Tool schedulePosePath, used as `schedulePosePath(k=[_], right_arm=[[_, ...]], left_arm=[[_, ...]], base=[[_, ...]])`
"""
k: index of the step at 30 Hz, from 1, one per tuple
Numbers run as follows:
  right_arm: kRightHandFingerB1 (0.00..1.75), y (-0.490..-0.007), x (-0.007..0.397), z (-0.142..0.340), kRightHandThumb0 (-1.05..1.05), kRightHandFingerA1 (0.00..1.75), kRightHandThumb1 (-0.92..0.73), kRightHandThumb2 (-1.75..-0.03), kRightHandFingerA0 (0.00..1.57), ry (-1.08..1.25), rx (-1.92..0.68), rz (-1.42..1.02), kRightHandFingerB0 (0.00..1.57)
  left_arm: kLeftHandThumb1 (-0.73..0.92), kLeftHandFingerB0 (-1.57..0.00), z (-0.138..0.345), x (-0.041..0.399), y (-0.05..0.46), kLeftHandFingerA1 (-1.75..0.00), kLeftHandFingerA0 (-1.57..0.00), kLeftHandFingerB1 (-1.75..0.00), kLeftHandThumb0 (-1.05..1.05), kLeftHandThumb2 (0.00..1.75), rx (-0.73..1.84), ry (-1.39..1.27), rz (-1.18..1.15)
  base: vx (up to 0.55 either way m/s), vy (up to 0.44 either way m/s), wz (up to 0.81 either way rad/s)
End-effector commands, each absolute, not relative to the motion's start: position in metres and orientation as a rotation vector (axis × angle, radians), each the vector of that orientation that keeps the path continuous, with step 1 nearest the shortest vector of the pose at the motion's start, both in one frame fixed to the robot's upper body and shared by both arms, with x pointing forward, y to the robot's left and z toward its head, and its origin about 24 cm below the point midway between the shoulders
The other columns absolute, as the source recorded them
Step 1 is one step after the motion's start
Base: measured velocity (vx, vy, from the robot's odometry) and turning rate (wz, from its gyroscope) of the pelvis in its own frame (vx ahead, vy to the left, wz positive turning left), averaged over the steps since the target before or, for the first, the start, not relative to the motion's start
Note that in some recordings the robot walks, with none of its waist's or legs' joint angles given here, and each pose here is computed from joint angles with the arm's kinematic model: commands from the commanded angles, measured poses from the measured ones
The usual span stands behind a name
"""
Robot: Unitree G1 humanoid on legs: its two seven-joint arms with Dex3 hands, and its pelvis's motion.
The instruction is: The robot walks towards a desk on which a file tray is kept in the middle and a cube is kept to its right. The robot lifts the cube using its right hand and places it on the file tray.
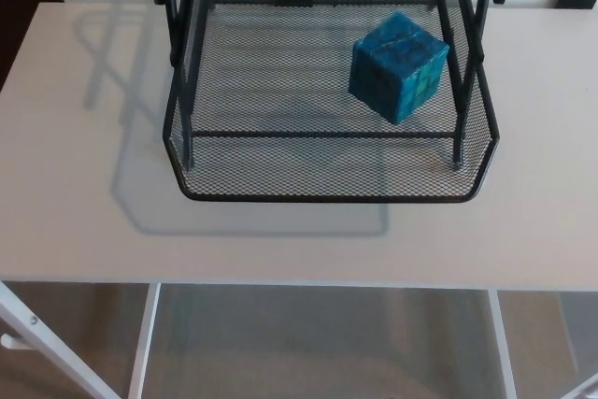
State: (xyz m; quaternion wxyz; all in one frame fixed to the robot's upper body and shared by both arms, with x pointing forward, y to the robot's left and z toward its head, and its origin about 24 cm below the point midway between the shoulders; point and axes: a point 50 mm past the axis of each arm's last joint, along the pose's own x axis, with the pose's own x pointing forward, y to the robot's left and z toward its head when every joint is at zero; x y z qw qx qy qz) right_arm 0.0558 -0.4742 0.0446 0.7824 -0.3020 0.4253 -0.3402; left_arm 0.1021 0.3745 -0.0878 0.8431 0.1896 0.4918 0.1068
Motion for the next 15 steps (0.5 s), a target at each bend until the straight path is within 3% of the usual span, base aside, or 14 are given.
schedulePosePath(k=[1,2,3,5,6,7,8,10,11,12,13,14,15], right_arm=[[0.45,-0.468,-0.018,0.018,-0.39,0.84,-0.66,-0.59,0.44,0.931,-0.34,-1.169,0.19],[0.45,-0.465,-0.019,0.013,-0.39,0.84,-0.66,-0.59,0.44,0.746,-0.045,-1.307,0.19],[0.47,-0.462,-0.019,0.016,-0.5,0.77,-0.49,-0.8,0.49,0.753,0.055,-1.337,0.14],[0.42,-0.463,-0.018,0.013,-0.46,0.75,-0.51,-0.77,0.56,0.767,0.042,-1.343,0.16],[0.52,-0.465,-0.018,0.007,-0.49,0.61,-0.53,-0.84,0.44,0.84,-0.078,-1.265,0.37],[0.41,-0.466,-0.024,-0.001,-0.43,0.53,-0.66,-0.6,0.47,0.777,0.023,-1.231,0.52],[0.43,-0.467,-0.026,-0.005,-0.49,0.52,-0.64,-0.59,0.49,0.855,-0.06,-1.174,0.61],[0.48,-0.468,-0.023,-0.007,-0.39,0.54,-0.59,-0.58,0.48,0.81,0.06,-1.256,0.64],[0.44,-0.469,-0.022,-0.008,-0.45,0.51,-0.67,-0.6,0.4,0.816,0.07,-1.237,0.59],[0.44,-0.469,-0.022,-0.008,-0.47,0.6,-0.63,-0.59,0.5,0.868,-0.024,-1.169,0.55],[0.46,-0.469,-0.023,-0.008,-0.41,0.71,-0.58,-0.57,0.58,0.863,-0.022,-1.212,0.65],[0.49,-0.47,-0.024,-0.006,-0.39,0.72,-0.57,-0.57,0.66,0.828,0.045,-1.223,0.67],[0.49,-0.47,-0.024,-0.006,-0.39,0.72,-0.57,-0.57,0.66,0.828,0.045,-1.223,0.67]], left_arm=[[0.67,-0.05,-0.086,0.081,0.394,-0.62,-0.13,-0.56,-0.34,1.19,0.377,1.168,0.524],[0.67,-0.05,-0.086,0.081,0.394,-0.62,-0.13,-0.56,-0.34,1.19,0.374,1.168,0.527],[0.68,-0.06,-0.087,0.08,0.394,-0.62,-0.14,-0.56,-0.33,1.19,0.348,1.162,0.562],[0.68,-0.05,-0.087,0.079,0.394,-0.62,-0.13,-0.56,-0.34,1.2,0.333,1.162,0.568],[0.68,-0.07,-0.087,0.079,0.394,-0.63,-0.14,-0.57,-0.34,1.2,0.319,1.153,0.578],[0.61,0.0,-0.087,0.078,0.393,-0.62,-0.08,-0.54,-0.6,1.04,0.292,1.145,0.59],[0.91,-0.03,-0.087,0.077,0.394,-0.7,-0.07,-0.53,-0.62,0.66,0.296,1.146,0.585],[0.91,-0.02,-0.087,0.076,0.394,-0.7,-0.05,-0.47,-0.61,0.67,0.286,1.143,0.59],[0.88,-0.01,-0.087,0.075,0.394,-0.71,-0.06,-0.35,-0.63,0.68,0.291,1.143,0.6],[0.82,0.0,-0.087,0.075,0.394,-0.69,-0.11,-0.19,-0.65,0.84,0.32,1.148,0.607],[0.9,0.0,-0.087,0.076,0.394,-0.72,-0.05,0.0,-0.64,0.66,0.343,1.139,0.608],[0.84,0.0,-0.087,0.075,0.394,-0.65,-0.03,0.0,-0.65,0.88,0.337,1.121,0.62],[0.84,0.0,-0.087,0.075,0.394,-0.65,-0.03,0.0,-0.65,0.88,0.337,1.121,0.62]], base=[[0.0,0.0,0.0],[0.0,0.0,0.0],[0.0,0.0,0.0],[0.0,0.0,0.0],[0.0,0.0,0.0],[0.0,0.0,0.0],[0.0,0.0,0.0],[0.0,0.0,0.0],[0.0,0.0,0.0],[0.0,0.0,0.0],[0.0,0.0,0.0],[0.0,0.0,0.0],[0.0,0.0,0.0]])
